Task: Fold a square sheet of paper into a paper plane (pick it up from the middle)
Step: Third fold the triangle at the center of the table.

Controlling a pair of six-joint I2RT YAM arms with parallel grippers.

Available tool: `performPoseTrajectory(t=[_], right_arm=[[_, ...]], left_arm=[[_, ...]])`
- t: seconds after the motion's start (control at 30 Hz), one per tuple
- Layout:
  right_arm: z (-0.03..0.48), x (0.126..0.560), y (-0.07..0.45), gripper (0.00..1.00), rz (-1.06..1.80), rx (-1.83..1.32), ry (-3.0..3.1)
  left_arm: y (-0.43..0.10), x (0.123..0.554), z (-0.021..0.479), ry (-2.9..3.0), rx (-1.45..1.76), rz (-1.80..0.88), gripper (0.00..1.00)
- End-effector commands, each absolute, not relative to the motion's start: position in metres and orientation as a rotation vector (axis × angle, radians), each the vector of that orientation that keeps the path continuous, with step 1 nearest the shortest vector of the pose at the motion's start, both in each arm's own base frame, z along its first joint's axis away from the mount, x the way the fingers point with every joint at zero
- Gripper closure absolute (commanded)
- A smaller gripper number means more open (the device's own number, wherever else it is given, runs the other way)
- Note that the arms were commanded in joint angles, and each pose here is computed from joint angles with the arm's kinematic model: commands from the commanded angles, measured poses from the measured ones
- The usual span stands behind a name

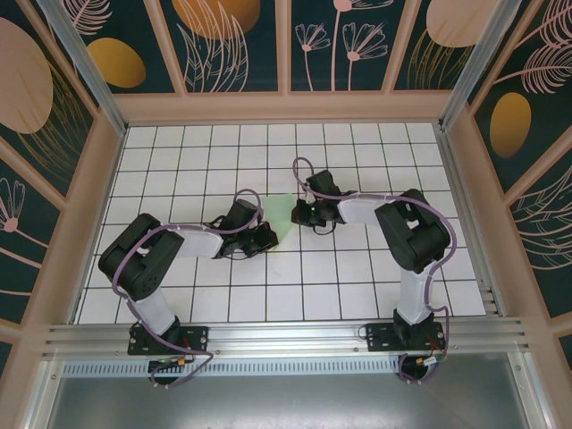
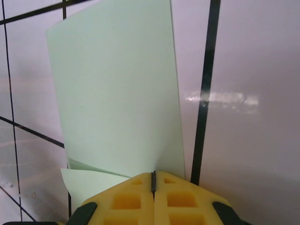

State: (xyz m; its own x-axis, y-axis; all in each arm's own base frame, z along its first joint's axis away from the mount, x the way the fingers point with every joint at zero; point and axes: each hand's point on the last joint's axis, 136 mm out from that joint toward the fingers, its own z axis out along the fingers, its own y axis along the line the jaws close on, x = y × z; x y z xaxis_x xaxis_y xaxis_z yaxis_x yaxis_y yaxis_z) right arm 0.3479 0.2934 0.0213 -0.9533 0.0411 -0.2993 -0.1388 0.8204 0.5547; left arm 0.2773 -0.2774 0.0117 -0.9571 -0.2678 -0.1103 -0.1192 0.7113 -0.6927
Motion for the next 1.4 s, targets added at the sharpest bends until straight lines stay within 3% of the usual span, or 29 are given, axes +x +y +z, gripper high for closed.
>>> performPoseTrajectory(t=[0.0,0.17,0.43,0.6,1.0,1.23,1.37], right_arm=[[0.039,0.368,0.281,1.00,0.766,-0.087,2.650],[0.073,0.355,0.293,1.00,0.831,-0.130,2.568],[0.041,0.295,0.327,1.00,0.987,-0.182,2.676],[0.032,0.288,0.335,1.00,1.047,-0.220,2.693],[-0.012,0.333,0.281,1.00,0.709,-0.031,2.788],[-0.006,0.378,0.248,1.00,0.626,0.116,2.731],[0.021,0.391,0.257,1.00,0.684,0.108,2.665]], left_arm=[[-0.239,0.249,-0.032,2.887,-0.397,-0.810,1.00],[-0.240,0.251,-0.031,2.879,-0.399,-0.808,1.00],[-0.241,0.252,-0.032,2.874,-0.399,-0.812,1.00],[-0.240,0.252,-0.032,2.874,-0.401,-0.810,1.00],[-0.235,0.245,-0.036,2.891,-0.411,-0.793,1.00],[-0.233,0.242,-0.037,2.894,-0.416,-0.791,1.00],[-0.234,0.244,-0.037,2.892,-0.413,-0.797,1.00]])
